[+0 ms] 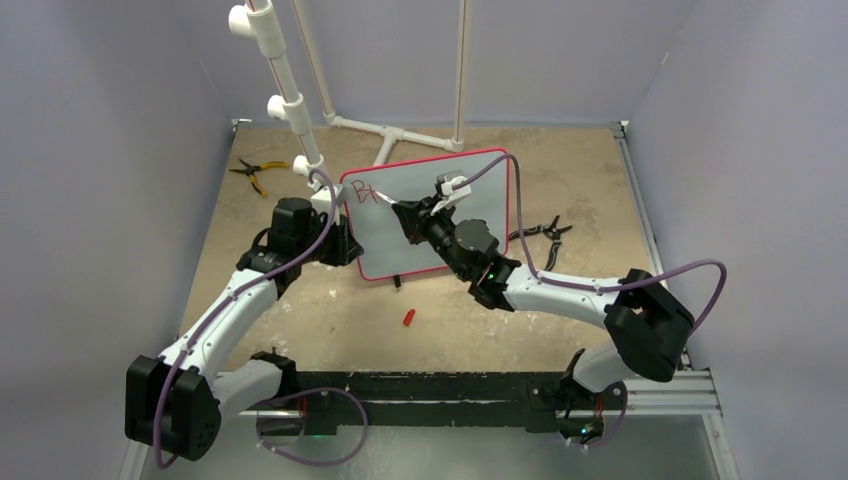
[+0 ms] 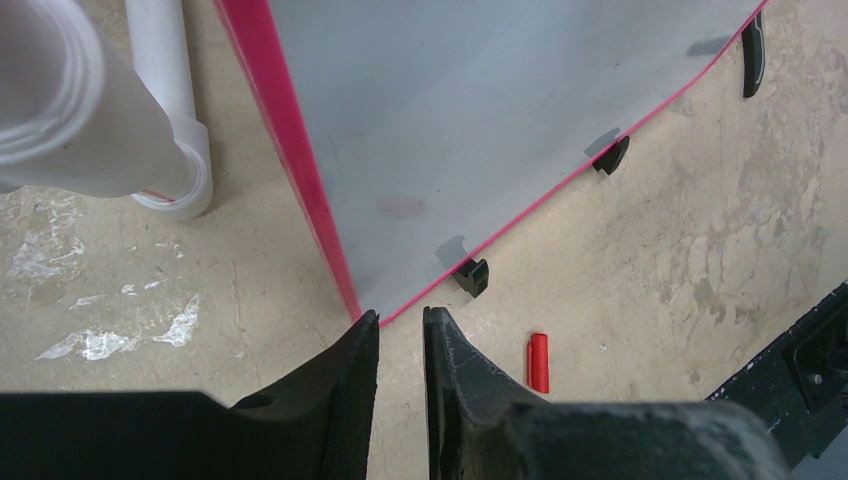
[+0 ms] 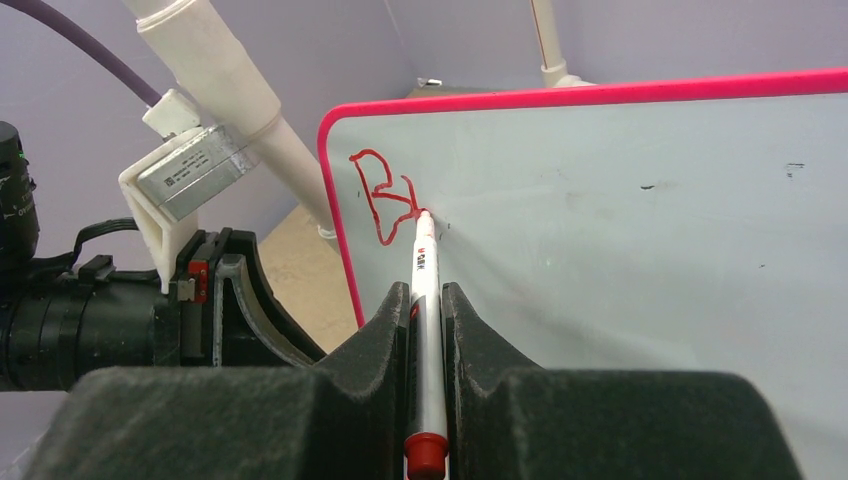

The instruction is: Write a sentence on the whiteboard

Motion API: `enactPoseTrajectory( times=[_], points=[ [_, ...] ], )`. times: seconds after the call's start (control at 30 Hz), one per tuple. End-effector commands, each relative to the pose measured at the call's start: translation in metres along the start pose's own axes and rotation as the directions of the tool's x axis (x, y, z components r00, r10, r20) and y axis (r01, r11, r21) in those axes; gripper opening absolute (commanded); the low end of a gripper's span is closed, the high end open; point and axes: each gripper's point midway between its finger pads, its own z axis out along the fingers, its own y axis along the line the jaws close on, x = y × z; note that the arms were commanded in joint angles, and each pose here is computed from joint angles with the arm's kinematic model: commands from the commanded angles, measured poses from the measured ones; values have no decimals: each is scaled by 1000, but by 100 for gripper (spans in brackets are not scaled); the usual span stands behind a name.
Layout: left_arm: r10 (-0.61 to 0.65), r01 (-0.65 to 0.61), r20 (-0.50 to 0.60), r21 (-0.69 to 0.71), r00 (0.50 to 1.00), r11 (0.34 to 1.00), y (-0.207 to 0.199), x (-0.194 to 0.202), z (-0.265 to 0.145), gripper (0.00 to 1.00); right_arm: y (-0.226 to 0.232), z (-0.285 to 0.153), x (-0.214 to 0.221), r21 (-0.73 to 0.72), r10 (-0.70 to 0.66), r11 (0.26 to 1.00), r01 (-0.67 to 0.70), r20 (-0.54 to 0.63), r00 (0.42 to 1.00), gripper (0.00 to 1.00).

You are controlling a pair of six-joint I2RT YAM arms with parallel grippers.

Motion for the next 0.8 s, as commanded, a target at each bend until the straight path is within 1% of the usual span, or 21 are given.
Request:
enactPoseTrajectory(
  times=[0.0, 0.27, 0.43, 0.6, 0.67, 0.77],
  points=[
    [6, -6, 40, 14, 999, 1000, -3, -10, -2, 21, -6, 5, -23, 47, 11, 999, -14, 66, 998, 0],
    [6, -7, 44, 16, 999, 1000, -3, -10, -2, 21, -8, 1, -22, 55, 18, 998, -21, 65, 998, 0],
    [5, -6, 43, 14, 999, 1000, -3, -10, -2, 22, -1, 1, -23, 15, 13, 1000, -14, 65, 998, 0],
    [4, -4, 46, 3, 999, 1000, -1, -11, -3, 21, 8, -10, -44, -36, 19, 999, -15, 111, 994, 0],
    [3, -3, 44, 3, 999, 1000, -1, -10, -2, 21, 15, -16, -47, -76, 25, 997, -17, 107, 994, 0],
    [3, -3, 42, 2, 999, 1000, -1, -10, -2, 21, 11, -19, -50, -71, 19, 997, -12, 105, 994, 0]
  ],
)
